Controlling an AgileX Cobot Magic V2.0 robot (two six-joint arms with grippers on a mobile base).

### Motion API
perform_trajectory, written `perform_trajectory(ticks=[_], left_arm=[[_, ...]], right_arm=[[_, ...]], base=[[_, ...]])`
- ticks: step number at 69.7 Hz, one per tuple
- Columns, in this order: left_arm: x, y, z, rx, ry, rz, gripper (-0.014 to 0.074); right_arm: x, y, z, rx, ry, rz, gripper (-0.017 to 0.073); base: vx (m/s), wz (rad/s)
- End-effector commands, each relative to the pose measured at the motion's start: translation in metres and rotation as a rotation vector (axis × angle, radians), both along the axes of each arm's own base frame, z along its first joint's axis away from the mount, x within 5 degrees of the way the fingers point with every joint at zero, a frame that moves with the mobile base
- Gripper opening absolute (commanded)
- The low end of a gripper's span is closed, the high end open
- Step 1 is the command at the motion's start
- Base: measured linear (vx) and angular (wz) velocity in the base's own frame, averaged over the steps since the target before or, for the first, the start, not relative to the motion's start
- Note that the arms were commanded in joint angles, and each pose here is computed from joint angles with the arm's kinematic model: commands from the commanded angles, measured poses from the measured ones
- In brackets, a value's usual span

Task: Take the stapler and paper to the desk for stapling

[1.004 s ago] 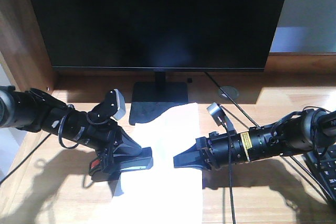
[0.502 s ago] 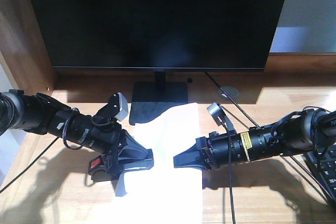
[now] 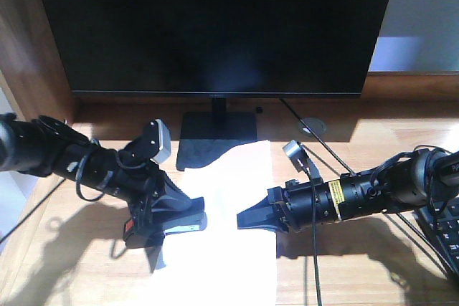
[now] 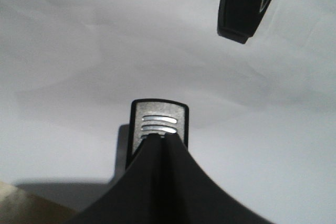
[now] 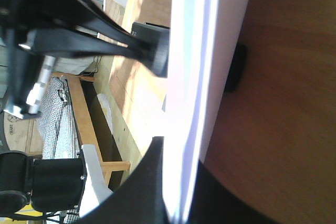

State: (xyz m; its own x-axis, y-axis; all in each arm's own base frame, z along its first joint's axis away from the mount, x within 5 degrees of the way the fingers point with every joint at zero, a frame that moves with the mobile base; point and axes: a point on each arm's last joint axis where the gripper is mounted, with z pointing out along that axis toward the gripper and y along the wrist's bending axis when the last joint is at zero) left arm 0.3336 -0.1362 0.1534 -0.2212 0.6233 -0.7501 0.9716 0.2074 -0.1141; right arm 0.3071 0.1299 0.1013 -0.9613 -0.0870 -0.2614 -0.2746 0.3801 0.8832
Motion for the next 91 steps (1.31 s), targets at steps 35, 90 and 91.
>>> perform_trajectory(ticks=[35, 90, 91], left_arm=[[-0.008, -0.001, 0.069, -0.077, -0.174, 0.03, -0.0006], [-0.005, 0.003, 0.074, -0.059, -0.142, 0.146, -0.0006], [-0.004, 0.004, 0.075, -0.053, -0.144, 0.163, -0.0006]], right_arm=[[0.005, 0.003, 0.024, 0.077, -0.066, -0.004, 0.023], [0.018, -0.031, 0.097, -0.455, -0.533, -0.238, 0.0554], [0.018, -0.033, 0.1, -0.467, -0.542, -0.245, 0.0552]], base=[[0.0, 0.0], [0.0, 0.0], [0.0, 0.0]])
